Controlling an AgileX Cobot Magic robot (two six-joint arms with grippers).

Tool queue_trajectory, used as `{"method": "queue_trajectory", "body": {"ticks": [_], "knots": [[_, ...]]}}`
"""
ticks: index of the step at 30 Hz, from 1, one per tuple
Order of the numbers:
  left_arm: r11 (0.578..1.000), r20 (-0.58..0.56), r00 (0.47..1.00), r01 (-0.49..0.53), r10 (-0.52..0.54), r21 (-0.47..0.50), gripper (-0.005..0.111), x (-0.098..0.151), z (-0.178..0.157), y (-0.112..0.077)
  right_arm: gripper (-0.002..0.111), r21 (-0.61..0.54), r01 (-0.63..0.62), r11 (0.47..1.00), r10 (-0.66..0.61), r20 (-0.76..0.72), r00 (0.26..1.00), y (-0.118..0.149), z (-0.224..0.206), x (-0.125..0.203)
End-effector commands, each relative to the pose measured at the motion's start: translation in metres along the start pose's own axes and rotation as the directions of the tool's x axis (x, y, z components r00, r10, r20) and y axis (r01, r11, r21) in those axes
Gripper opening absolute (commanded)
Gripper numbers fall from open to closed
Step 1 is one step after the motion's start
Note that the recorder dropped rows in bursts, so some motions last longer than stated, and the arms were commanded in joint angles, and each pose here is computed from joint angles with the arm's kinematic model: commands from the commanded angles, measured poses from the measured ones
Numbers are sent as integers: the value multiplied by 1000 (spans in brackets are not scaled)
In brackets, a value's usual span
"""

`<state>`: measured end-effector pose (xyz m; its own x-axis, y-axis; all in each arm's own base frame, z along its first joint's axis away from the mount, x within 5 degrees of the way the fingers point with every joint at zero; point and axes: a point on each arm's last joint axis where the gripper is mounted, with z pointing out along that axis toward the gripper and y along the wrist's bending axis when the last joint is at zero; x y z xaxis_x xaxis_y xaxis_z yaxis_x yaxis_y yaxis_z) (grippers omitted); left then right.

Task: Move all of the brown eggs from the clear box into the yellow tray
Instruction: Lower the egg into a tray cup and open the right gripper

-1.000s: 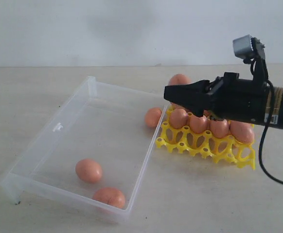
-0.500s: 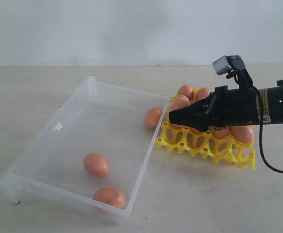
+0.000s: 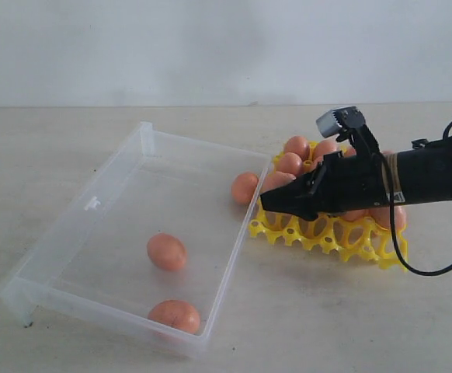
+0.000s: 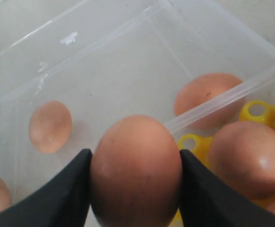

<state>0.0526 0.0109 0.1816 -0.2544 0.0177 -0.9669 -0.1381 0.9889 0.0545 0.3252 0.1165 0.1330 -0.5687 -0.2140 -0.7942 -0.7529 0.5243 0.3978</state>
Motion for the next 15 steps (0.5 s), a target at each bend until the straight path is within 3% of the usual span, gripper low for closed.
{"method": "queue_trajectory", "body": {"ticks": [1,9,15], "knots": [[998,-5,998,65,-65,3,101,-1,0,0,0,-3,39,999,-39,-12,999,-5,5,6],[998,-5,998,65,-65,3,98,-1,0,0,0,20,43,999,-43,25,999,-8,6,4],[997,-5,997,72,-72,3,63,-1,0,0,14,13,85,996,-85,43,995,-7,6,2]]}}
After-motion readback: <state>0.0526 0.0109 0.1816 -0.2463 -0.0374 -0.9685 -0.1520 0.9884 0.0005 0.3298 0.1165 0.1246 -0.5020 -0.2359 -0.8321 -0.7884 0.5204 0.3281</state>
